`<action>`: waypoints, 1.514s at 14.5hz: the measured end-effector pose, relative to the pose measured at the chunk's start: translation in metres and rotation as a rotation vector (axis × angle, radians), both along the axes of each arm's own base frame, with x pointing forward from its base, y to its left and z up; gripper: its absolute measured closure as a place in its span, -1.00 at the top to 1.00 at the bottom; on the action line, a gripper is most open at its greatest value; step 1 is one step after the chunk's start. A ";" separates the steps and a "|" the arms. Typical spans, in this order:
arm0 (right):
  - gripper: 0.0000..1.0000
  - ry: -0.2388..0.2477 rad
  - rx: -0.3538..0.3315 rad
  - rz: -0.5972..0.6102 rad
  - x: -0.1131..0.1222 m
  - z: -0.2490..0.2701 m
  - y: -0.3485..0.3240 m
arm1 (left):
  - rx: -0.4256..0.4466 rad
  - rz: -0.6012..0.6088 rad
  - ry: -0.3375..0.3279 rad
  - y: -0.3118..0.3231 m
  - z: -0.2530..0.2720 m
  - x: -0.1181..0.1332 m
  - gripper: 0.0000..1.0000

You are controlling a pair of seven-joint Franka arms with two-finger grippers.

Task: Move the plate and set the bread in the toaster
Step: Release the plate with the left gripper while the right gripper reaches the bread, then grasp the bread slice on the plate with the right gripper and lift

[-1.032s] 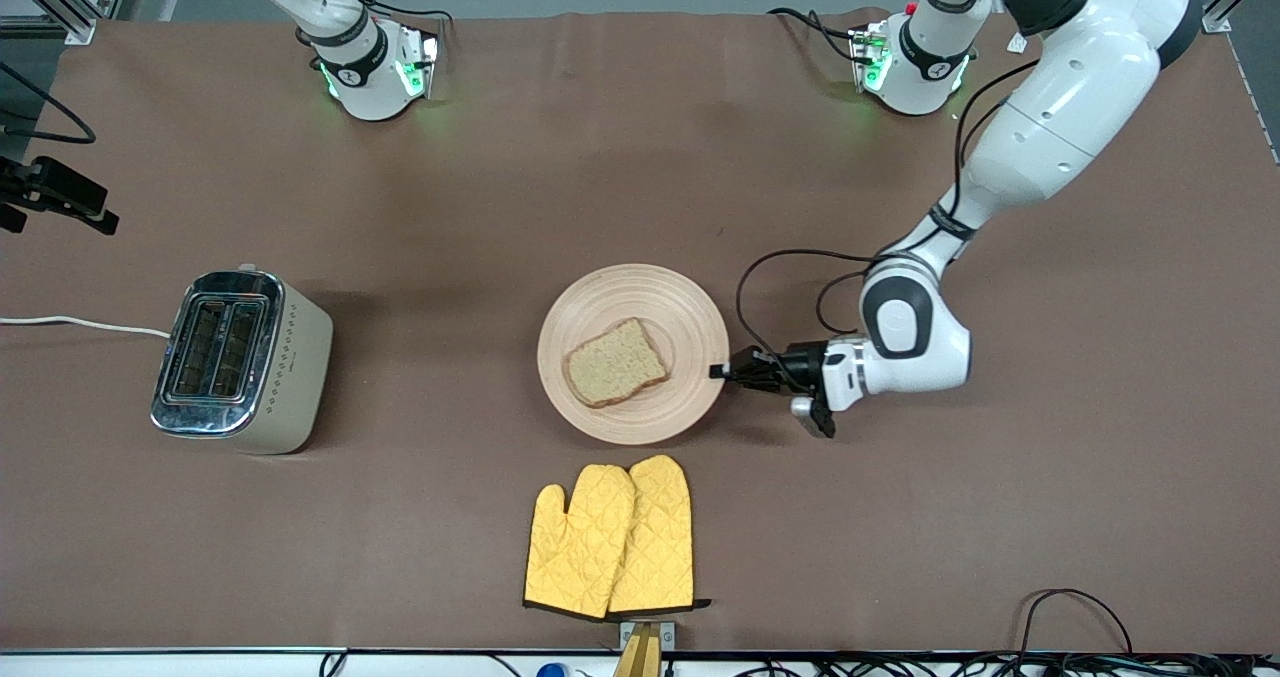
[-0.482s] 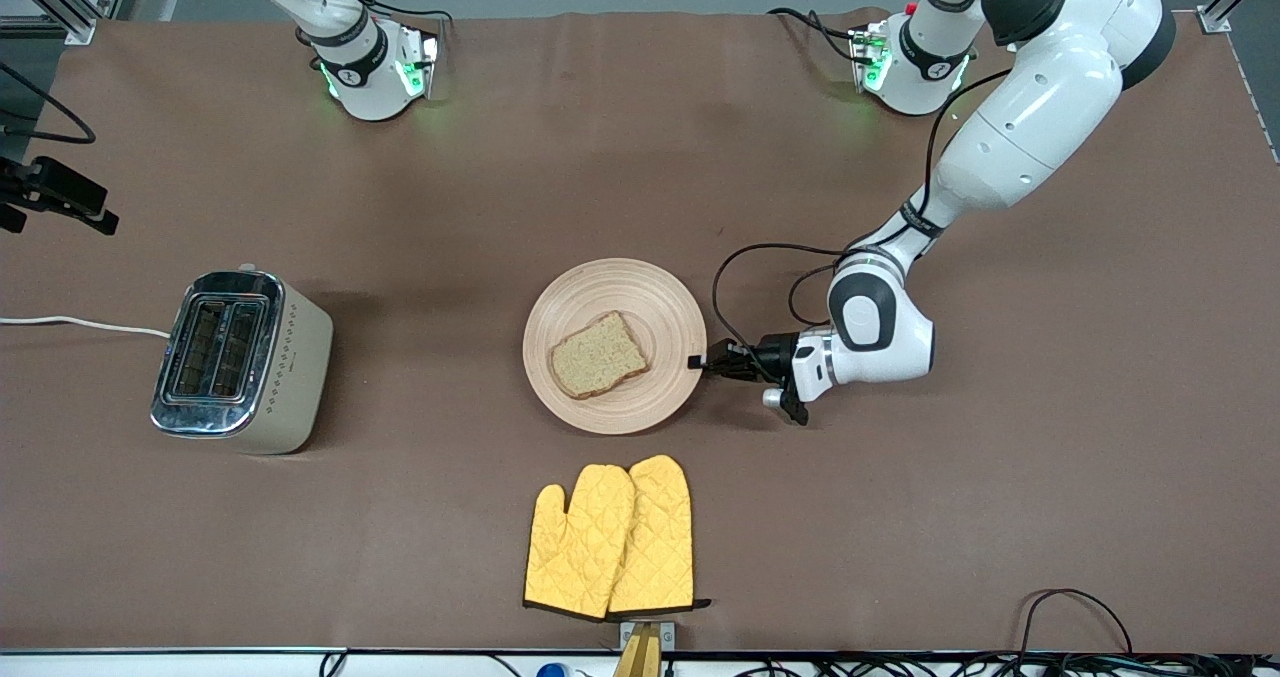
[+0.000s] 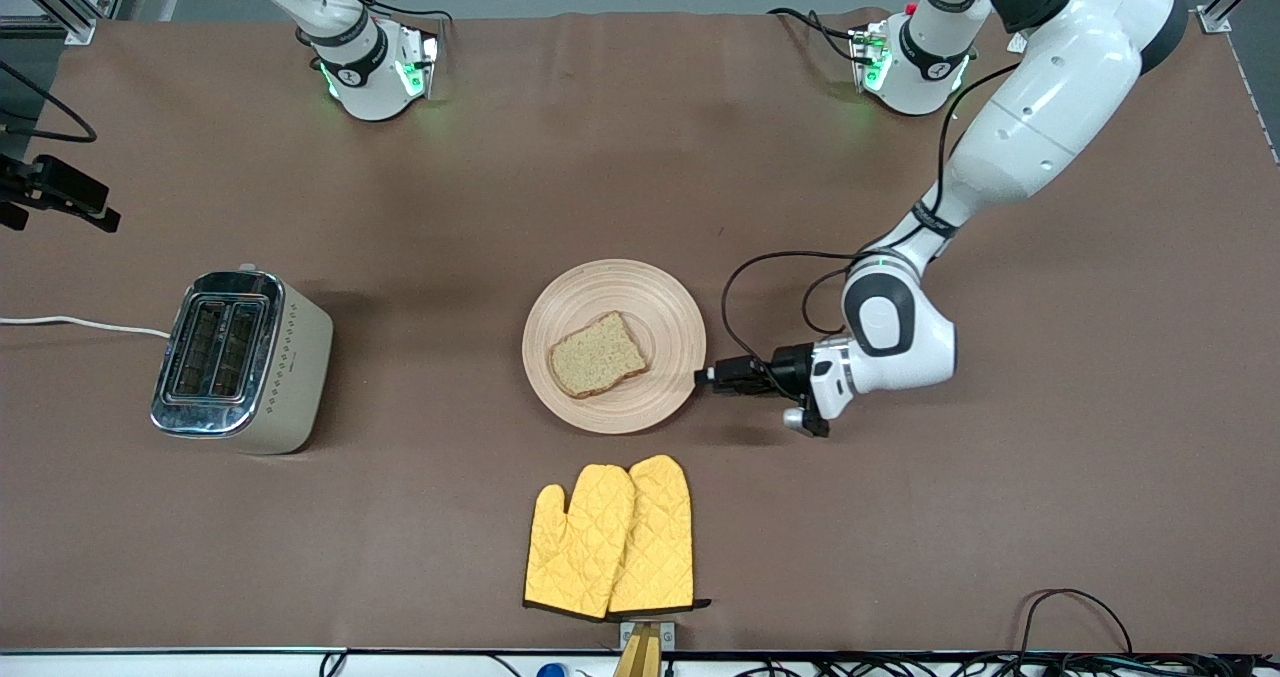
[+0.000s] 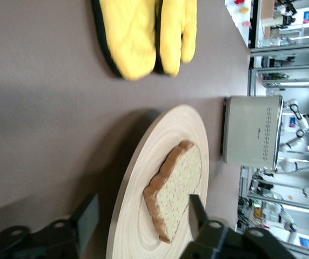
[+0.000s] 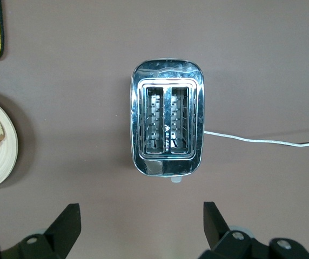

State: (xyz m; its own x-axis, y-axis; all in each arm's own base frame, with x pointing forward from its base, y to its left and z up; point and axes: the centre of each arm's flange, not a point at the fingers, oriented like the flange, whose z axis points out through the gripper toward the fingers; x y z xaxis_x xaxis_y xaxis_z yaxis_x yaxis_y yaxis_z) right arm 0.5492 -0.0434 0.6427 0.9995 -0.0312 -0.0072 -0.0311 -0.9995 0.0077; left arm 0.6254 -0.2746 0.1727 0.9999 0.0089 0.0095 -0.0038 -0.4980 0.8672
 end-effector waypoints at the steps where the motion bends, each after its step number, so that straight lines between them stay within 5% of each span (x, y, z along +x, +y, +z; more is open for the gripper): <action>1: 1.00 0.002 0.000 0.009 0.000 -0.001 0.004 | 0.037 0.011 -0.011 0.016 0.020 0.012 0.82; 2: 1.00 0.008 0.000 0.028 0.001 -0.002 0.012 | 0.072 0.015 -0.020 0.035 0.045 0.024 0.99; 5: 1.00 0.034 0.019 0.132 0.003 -0.011 0.059 | 0.197 0.011 0.004 0.096 0.126 0.046 1.00; 8: 1.00 0.084 0.034 0.211 0.007 -0.041 0.133 | 0.441 0.006 0.030 0.134 0.192 0.050 1.00; 13: 1.00 0.043 0.091 0.145 0.043 -0.118 0.236 | 0.829 -0.031 0.017 0.155 0.266 0.038 1.00; 22: 0.97 -0.018 0.115 0.159 0.076 -0.297 0.353 | 1.096 -0.055 0.072 0.204 0.401 -0.014 1.00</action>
State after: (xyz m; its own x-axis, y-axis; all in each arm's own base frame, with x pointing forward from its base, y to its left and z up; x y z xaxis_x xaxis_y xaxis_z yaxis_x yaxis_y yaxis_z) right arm 0.6250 0.3092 0.3457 0.9918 0.1269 0.0162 0.1279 -0.9861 -0.1058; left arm 0.6115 -0.0709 0.5738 0.9973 -0.0134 -0.0729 -0.0168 -0.9988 -0.0460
